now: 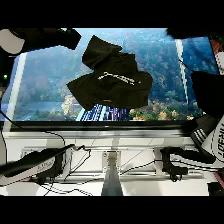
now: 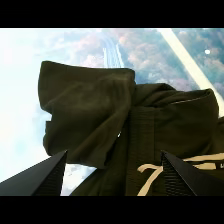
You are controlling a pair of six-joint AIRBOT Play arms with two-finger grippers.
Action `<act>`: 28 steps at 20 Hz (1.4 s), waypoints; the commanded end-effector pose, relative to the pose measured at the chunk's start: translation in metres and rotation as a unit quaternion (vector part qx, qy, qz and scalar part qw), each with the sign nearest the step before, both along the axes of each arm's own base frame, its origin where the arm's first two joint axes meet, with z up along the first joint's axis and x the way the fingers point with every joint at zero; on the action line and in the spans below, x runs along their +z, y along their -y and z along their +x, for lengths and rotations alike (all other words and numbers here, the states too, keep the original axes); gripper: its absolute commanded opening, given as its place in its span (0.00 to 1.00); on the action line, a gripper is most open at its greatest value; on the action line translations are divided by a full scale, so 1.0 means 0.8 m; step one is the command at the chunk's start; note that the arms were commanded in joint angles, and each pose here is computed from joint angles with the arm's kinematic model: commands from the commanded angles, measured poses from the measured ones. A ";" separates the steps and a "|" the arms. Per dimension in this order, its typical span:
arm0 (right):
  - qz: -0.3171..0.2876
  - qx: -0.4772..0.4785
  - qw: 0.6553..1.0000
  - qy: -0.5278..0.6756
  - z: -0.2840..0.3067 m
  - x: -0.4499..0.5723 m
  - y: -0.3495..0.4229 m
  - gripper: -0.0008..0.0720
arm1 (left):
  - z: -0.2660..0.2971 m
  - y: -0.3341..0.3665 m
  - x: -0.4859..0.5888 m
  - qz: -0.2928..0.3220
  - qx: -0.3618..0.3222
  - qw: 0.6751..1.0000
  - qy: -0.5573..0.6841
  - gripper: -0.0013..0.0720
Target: Fold the clothes and pants, and hang the long-sleeved shirts on hangers.
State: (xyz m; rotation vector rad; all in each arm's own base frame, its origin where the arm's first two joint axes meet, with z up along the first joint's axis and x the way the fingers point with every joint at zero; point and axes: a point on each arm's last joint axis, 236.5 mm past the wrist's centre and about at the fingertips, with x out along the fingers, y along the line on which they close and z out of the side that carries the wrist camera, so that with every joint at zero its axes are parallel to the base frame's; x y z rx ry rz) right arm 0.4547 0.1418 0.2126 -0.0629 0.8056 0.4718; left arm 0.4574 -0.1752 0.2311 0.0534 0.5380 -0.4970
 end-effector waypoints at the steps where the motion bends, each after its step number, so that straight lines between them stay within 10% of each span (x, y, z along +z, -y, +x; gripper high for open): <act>1: -0.074 0.231 0.969 -0.042 -0.087 -0.073 -0.121 0.06 | -0.008 0.003 -0.001 -0.002 -0.006 1.000 -0.011 0.85; 5: -0.147 0.384 0.910 -0.048 -0.172 -0.156 -0.206 0.07 | -0.016 -0.070 0.035 0.059 0.047 0.997 0.035 0.85; 8: -0.145 0.411 0.900 -0.020 -0.192 -0.209 -0.267 0.71 | -0.028 -0.160 0.069 0.076 0.131 0.987 0.057 0.85; 12: -0.119 0.402 0.907 0.038 -0.186 -0.257 -0.355 0.89 | -0.044 -0.246 0.045 0.041 0.231 0.972 -0.011 0.85; 26: -0.197 0.288 0.937 0.012 -0.092 -0.371 -0.379 0.76 | -0.023 -0.261 -0.019 0.034 0.237 0.967 -0.085 0.85; 28: -0.212 0.276 0.937 0.013 -0.074 -0.373 -0.360 0.29 | -0.017 -0.262 -0.030 0.035 0.237 0.966 -0.095 0.85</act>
